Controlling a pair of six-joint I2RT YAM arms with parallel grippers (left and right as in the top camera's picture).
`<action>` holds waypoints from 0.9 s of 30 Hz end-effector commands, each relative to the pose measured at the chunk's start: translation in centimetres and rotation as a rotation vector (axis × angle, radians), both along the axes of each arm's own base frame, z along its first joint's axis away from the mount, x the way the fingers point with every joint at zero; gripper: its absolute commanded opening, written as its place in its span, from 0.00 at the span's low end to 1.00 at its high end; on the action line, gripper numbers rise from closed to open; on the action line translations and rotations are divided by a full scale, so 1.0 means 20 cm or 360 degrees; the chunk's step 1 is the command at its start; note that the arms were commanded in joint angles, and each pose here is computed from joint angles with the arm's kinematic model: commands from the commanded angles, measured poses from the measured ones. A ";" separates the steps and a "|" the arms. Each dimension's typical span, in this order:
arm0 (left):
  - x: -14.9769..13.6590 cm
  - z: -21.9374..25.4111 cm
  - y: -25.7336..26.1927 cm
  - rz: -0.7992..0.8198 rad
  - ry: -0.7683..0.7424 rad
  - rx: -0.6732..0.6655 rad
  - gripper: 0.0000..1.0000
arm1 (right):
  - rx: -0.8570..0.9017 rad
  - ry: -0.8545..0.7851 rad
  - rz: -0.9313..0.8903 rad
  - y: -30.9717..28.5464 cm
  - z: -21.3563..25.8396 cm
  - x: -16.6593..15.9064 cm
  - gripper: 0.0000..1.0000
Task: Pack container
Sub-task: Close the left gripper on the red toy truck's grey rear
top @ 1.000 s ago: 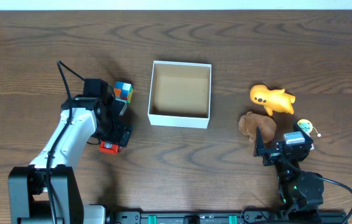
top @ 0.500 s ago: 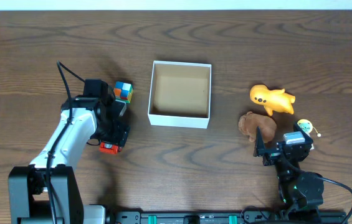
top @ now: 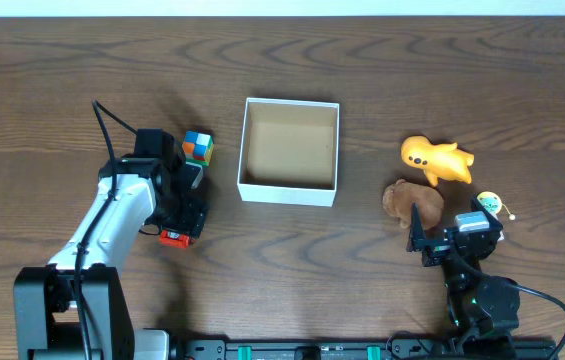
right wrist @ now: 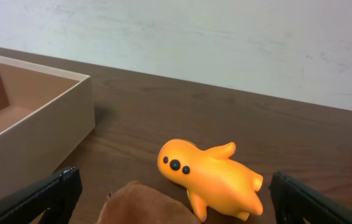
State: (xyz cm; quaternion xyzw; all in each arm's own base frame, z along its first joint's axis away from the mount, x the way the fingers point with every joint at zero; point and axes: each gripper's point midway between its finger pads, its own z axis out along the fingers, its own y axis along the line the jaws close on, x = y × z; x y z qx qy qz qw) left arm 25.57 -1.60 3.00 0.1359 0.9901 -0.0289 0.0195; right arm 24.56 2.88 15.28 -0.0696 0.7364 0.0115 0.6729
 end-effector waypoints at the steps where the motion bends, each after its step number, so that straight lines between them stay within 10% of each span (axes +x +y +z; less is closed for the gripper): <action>1: -0.03 -0.04 0.00 -0.0002 0.0036 -0.0003 0.80 | 0.0023 0.0009 -0.0010 -0.01 -0.01 0.00 0.99; 27: 0.02 -0.05 0.00 0.0056 0.0019 -0.0005 0.50 | 0.0023 0.0009 -0.0010 -0.01 -0.01 0.00 0.99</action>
